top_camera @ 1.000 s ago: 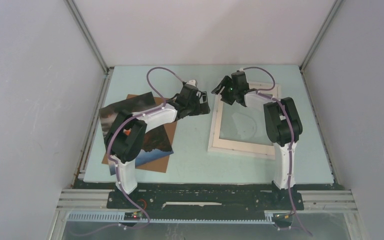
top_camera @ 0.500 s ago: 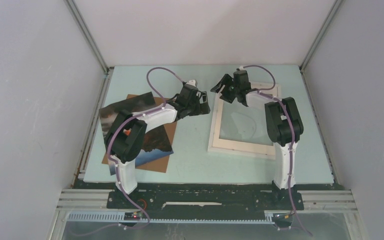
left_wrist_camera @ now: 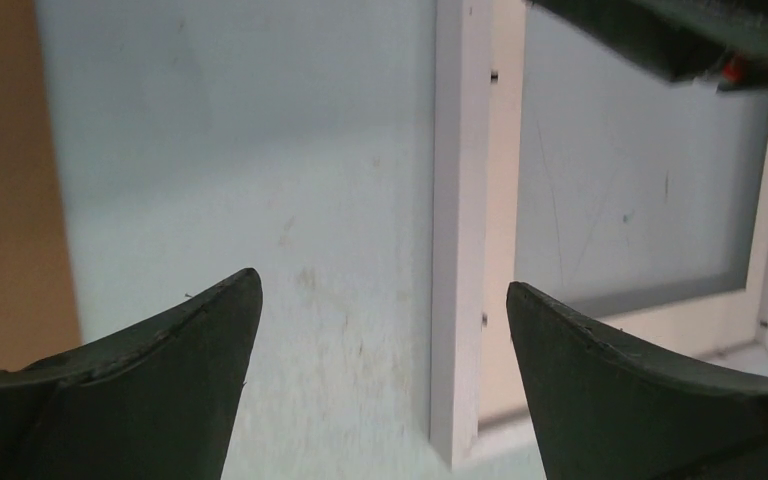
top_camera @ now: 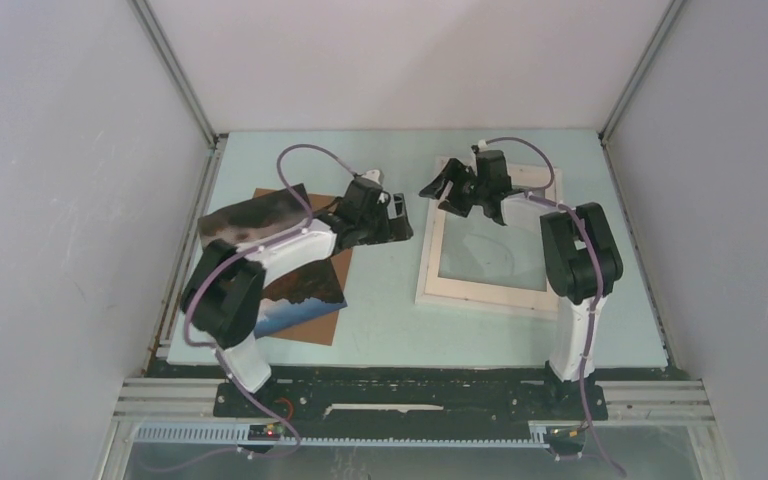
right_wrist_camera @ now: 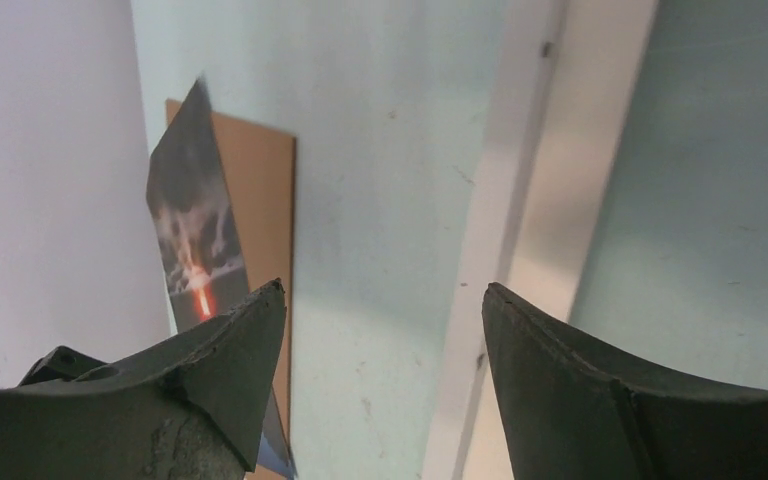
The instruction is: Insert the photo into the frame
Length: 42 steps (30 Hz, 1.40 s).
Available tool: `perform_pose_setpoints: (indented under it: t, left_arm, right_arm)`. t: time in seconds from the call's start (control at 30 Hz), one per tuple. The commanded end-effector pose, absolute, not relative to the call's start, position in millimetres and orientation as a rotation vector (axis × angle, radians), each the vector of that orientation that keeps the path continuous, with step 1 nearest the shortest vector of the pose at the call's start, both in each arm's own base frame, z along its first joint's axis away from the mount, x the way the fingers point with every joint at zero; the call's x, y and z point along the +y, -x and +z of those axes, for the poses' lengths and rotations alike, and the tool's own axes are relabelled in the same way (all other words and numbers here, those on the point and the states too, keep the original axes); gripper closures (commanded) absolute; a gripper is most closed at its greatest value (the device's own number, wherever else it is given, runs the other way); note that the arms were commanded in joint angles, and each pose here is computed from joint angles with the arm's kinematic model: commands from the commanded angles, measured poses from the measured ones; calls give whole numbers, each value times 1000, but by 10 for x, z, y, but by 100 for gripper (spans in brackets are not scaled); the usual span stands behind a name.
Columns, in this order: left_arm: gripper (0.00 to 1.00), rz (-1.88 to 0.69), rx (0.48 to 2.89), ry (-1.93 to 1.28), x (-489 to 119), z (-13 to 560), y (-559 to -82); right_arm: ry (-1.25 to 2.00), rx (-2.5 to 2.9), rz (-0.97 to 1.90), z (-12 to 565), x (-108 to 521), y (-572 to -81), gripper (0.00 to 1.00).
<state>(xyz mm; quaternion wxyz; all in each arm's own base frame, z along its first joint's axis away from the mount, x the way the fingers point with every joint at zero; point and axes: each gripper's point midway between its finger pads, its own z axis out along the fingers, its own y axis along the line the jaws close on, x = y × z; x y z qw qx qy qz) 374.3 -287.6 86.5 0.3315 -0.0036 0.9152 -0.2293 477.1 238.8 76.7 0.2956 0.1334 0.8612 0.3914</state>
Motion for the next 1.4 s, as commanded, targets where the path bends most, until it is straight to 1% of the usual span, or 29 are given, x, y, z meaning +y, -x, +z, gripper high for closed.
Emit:
perform_pose_setpoints:
  t: [0.0, 0.13, 0.23, 0.27, 0.37, 0.43, 0.5, 0.6, 0.63, 0.7, 0.8, 0.9, 1.0, 1.13, 1.37]
  left_arm:
    - [0, -570, 2383, 12, -2549, 1288, -3333]
    - [0, -384, 2419, 79, -1958, 1324, -2945]
    - [0, -318, 2429, 254, -1493, 1321, -2693]
    - [0, -331, 2396, 327, -1347, 1386, -2621]
    - [0, -304, 2290, 570, -875, 1422, -2536]
    - [0, -230, 2231, 741, -511, 1376, -2509]
    - [0, -182, 2217, 916, -219, 1229, -2457]
    - [0, -166, 2196, 1107, 31, 1055, -2457]
    - [0, -158, 2174, 1138, 88, 1026, -2487]
    - [0, -127, 2132, 1181, 176, 971, -2533]
    - [0, -97, 2085, 1258, 269, 846, -2558]
    - [0, -140, 2087, 1321, 240, 670, -2560]
    - [0, -185, 2134, 1378, 169, 460, -2527]
    - [0, -181, 2172, 1421, 159, 267, -2463]
    - [0, -304, 2177, 1449, -2, 83, -2415]
  right_arm:
    - [-104, 2136, 1104, 1457, 2592, -4713, 20]
    - [1, 2129, 1209, 1533, 2899, -4517, 19]
    - [14, 2152, 1284, 1488, 3160, -4372, 21]
    - [20, 2151, 1324, 1486, 3276, -4316, 21]
    - [112, 2151, 1447, 1531, 3670, -4113, 22]
    - [166, 2185, 1456, 1457, 3909, -3955, 23]
    - [196, 2250, 1429, 1276, 4079, -3755, 23]
    - [260, 2327, 1465, 1011, 4361, -3313, 23]
    - [283, 2344, 1481, 968, 4446, -3182, 23]
    - [275, 2405, 1427, 854, 4522, -2990, 24]
    - [231, 2428, 1332, 808, 4484, -2882, 23]
    - [199, 2472, 1312, 767, 4409, -2811, 23]
    - [196, 2534, 1273, 597, 4310, -2646, 23]
    - [174, 2584, 1295, 389, 4256, -2511, 24]
    - [97, 2598, 1454, 438, 4422, -2491, 25]
